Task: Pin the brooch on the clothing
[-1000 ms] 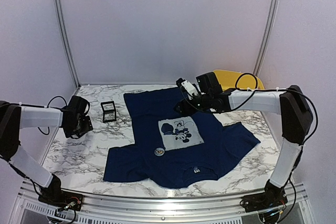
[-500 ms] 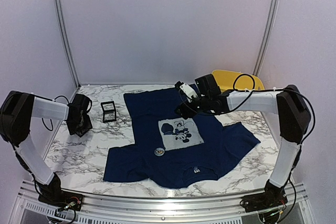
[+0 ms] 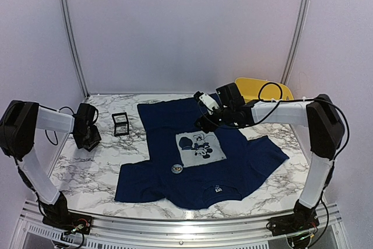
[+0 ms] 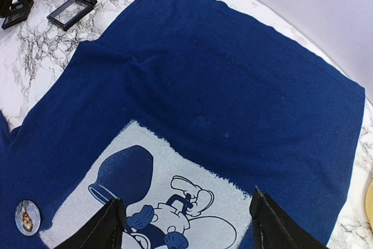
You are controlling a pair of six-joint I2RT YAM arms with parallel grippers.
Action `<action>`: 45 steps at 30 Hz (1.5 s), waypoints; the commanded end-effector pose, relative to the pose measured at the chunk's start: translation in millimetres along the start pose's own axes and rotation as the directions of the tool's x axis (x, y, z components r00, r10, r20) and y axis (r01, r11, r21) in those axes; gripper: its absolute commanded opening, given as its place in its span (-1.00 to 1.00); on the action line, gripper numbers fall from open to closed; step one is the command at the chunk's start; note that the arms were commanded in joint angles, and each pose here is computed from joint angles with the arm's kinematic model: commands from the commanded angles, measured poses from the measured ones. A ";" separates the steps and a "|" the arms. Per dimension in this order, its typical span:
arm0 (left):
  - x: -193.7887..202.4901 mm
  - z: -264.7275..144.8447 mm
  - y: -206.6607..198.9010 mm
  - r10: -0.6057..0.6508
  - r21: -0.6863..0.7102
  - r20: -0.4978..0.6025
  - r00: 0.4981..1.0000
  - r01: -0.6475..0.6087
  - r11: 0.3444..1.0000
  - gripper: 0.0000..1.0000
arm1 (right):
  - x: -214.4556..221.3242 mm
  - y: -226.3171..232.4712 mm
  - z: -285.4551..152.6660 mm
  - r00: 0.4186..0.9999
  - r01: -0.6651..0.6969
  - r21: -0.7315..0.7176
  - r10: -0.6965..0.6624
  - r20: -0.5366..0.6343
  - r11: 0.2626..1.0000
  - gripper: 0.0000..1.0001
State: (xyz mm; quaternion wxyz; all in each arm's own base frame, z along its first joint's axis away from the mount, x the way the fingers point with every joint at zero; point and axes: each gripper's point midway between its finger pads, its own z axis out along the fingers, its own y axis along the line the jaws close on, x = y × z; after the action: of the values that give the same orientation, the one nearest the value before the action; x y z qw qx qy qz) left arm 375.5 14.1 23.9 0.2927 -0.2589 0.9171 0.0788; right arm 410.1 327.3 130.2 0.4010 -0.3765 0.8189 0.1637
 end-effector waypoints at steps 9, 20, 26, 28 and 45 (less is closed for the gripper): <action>20.2 4.0 1.8 0.018 0.040 -0.050 0.999 -0.016 0.999 -0.08 | -6.0 -7.9 3.9 1.000 0.020 0.031 -0.020 -0.003 0.999 0.38; 17.6 -9.1 -3.6 0.009 0.097 -0.035 0.999 -0.006 0.995 -0.26 | -8.3 -9.4 3.1 1.000 0.024 0.039 -0.024 -0.001 0.999 0.38; 6.1 -26.6 -10.2 0.021 0.123 0.025 0.999 -0.024 0.992 -0.28 | -13.9 -8.2 0.3 1.000 0.024 0.032 -0.024 0.010 0.999 0.38; 4.3 -33.2 -14.6 0.040 0.137 0.043 0.998 -0.046 0.989 -0.28 | -15.8 -8.2 0.0 1.000 0.021 0.029 -0.022 0.014 0.999 0.38; 51.0 -176.7 -159.1 0.522 0.396 0.420 0.742 -0.667 0.631 -0.35 | -63.9 -9.8 -38.6 0.969 -0.192 -0.130 0.209 0.134 0.973 0.33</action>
State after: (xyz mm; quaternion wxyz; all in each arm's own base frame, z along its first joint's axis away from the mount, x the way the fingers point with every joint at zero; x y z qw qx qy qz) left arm 347.3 -150.2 109.9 0.4014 0.0310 0.9143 -0.0442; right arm 426.5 320.5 159.4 0.3935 -0.3131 0.8269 0.2517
